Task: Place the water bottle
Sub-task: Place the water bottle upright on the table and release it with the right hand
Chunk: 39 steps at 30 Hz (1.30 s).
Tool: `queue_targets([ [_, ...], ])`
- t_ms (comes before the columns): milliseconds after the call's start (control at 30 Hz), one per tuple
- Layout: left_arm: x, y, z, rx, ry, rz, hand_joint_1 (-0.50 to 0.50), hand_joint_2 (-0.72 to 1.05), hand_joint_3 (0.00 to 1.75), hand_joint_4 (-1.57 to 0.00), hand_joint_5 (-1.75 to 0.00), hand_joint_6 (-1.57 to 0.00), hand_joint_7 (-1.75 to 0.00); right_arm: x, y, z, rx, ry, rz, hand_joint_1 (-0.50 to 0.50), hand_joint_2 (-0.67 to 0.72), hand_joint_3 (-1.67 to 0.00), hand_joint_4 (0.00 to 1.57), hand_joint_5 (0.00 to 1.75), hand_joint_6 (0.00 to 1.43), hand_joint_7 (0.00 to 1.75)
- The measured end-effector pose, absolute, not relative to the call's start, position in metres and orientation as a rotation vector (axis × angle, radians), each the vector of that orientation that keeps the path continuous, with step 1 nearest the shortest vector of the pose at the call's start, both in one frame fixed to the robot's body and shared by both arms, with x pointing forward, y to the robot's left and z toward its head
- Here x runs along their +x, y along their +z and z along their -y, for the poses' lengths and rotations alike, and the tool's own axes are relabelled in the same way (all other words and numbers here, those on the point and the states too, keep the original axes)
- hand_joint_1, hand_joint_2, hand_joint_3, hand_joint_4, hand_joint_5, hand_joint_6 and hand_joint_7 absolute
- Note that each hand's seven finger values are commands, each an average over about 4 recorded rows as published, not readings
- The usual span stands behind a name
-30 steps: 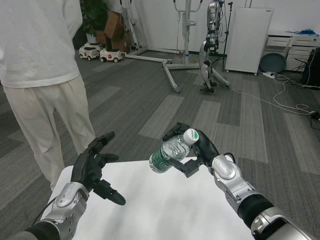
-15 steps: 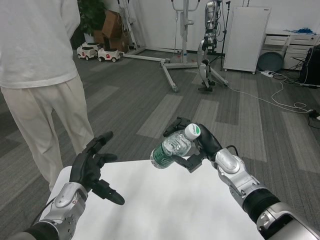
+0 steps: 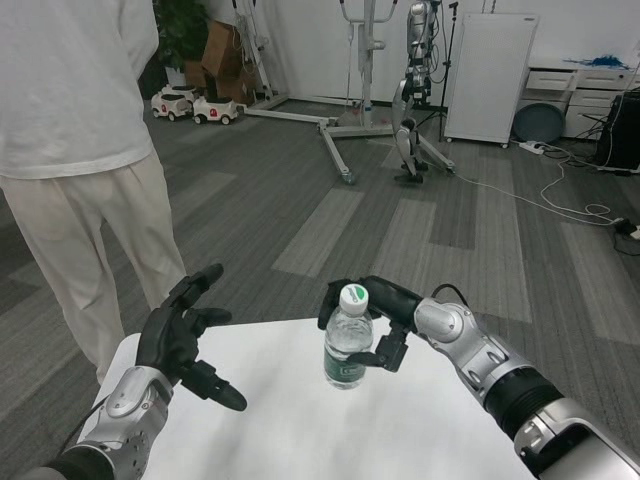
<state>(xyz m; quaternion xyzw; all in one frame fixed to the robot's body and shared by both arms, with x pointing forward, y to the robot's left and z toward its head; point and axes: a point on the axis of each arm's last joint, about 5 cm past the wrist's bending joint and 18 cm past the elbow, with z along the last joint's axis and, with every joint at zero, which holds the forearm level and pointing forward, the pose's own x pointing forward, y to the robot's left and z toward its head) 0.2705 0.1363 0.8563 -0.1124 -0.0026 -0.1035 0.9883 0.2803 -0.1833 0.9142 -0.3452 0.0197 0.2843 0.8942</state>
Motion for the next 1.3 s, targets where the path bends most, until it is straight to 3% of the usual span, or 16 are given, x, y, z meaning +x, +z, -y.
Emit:
queue_targets([
  [200,0.271,0.856,-0.136,-0.225,-0.207,0.006,-0.50,-0.55,0.09,0.00,-1.75,0.00,-0.42,0.281,0.912,0.184,-0.890,0.594,-0.149,-0.07,-0.62,-1.51,1.51,1.26,1.31,1.29],
  [400,0.271,0.856,-0.137,-0.225,-0.207,0.005,-0.50,-0.55,0.09,0.00,-1.75,0.00,-0.42,0.280,0.902,0.187,-0.928,0.560,-0.192,-0.08,-0.60,-1.51,1.52,1.26,1.32,1.38],
  [900,0.271,0.856,-0.137,-0.223,-0.205,0.006,-0.50,-0.55,0.09,0.00,-1.75,0.00,-0.42,0.249,0.846,0.221,-0.597,0.258,-0.146,-0.08,-0.60,-1.55,1.54,1.36,1.34,1.40],
  [1300,0.271,0.856,-0.137,-0.224,-0.205,0.006,-0.50,-0.55,0.09,0.00,-1.75,0.00,-0.42,0.239,0.833,0.224,-0.650,0.275,-0.205,-0.08,-0.60,-1.59,1.54,1.36,1.34,1.40],
])
